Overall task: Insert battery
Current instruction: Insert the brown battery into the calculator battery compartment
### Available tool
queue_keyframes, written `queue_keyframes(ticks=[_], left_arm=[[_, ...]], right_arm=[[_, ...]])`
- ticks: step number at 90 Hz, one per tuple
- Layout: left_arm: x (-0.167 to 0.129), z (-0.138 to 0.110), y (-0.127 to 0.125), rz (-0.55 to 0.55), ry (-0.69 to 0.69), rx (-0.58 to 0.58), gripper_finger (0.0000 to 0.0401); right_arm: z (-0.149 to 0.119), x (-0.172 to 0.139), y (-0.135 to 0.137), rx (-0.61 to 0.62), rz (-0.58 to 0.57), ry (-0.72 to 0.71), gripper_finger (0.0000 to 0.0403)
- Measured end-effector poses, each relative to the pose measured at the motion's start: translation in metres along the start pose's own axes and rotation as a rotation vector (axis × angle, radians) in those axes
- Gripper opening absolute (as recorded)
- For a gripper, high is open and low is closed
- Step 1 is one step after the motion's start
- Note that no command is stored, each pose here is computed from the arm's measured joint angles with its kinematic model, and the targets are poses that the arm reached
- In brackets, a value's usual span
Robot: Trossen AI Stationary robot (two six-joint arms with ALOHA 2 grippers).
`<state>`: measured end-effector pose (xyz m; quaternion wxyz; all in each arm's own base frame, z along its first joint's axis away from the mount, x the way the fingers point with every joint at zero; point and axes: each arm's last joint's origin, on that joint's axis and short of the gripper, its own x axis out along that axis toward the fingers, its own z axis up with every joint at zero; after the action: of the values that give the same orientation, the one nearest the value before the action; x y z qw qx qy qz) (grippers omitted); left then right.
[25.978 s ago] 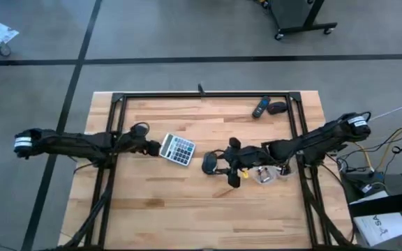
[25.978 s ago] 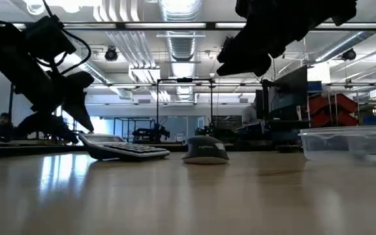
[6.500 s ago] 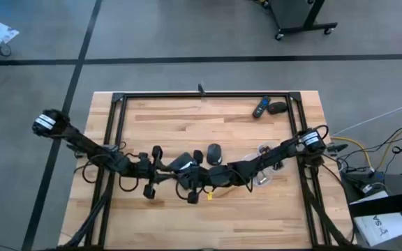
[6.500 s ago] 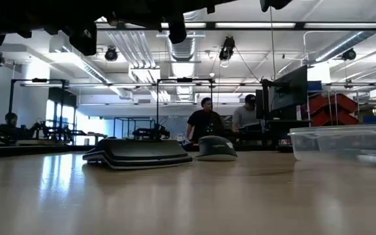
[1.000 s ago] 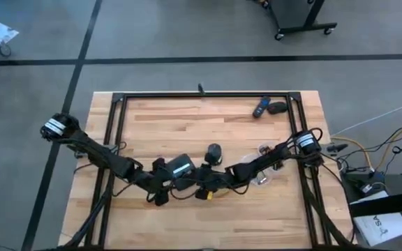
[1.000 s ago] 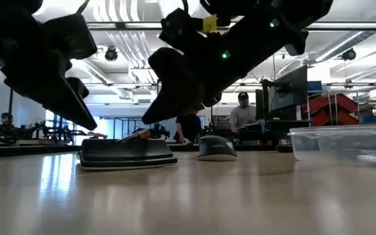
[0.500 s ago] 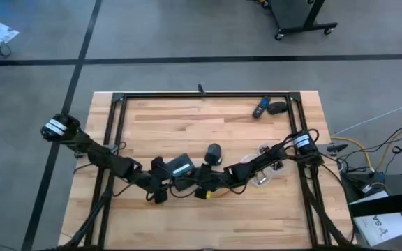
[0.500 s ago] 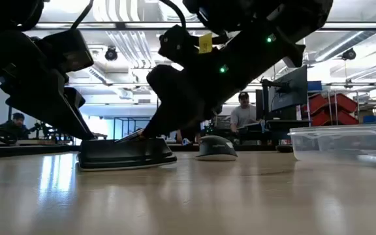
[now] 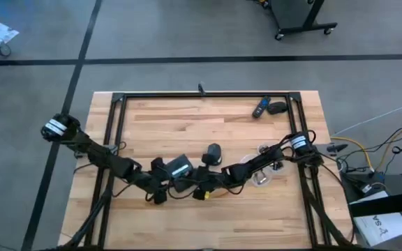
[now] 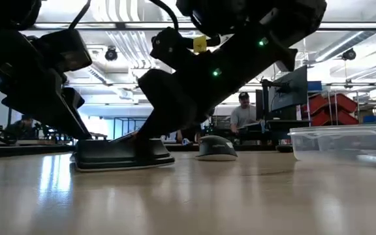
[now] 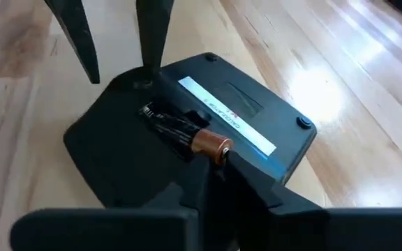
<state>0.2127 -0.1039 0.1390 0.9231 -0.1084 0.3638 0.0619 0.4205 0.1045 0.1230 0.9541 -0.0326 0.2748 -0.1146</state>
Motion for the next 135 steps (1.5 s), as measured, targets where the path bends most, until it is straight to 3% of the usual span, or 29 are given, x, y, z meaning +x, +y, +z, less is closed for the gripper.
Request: queue_keyframes(ticks=[26,68,80,91,104,135], left_arm=[[0.000,0.002,0.002,0.060,-0.048,-0.004,0.0117],[0.000,0.002,0.003,0.080,-0.060,0.011,0.0116],[-0.004,0.005,0.003,0.068,-0.075,0.021,0.0111],[-0.014,0.011,0.001,-0.011,-0.077,0.037,0.0107],[-0.030,0.013,0.002,-0.140,-0.009,0.080,0.0103],[-0.030,-0.004,0.013,-0.042,0.166,0.163,0.0099]], right_arm=[[0.004,0.000,0.004,-0.071,0.115,0.000,0.0001],[0.005,0.001,0.002,-0.089,0.097,0.002,0.0002],[0.005,0.001,0.002,-0.090,0.097,0.006,0.0003],[0.005,0.001,0.002,-0.092,0.096,0.010,0.0003],[0.005,-0.001,0.001,-0.106,0.094,0.025,0.0003],[0.010,-0.005,0.002,-0.120,0.101,0.027,0.0003]])
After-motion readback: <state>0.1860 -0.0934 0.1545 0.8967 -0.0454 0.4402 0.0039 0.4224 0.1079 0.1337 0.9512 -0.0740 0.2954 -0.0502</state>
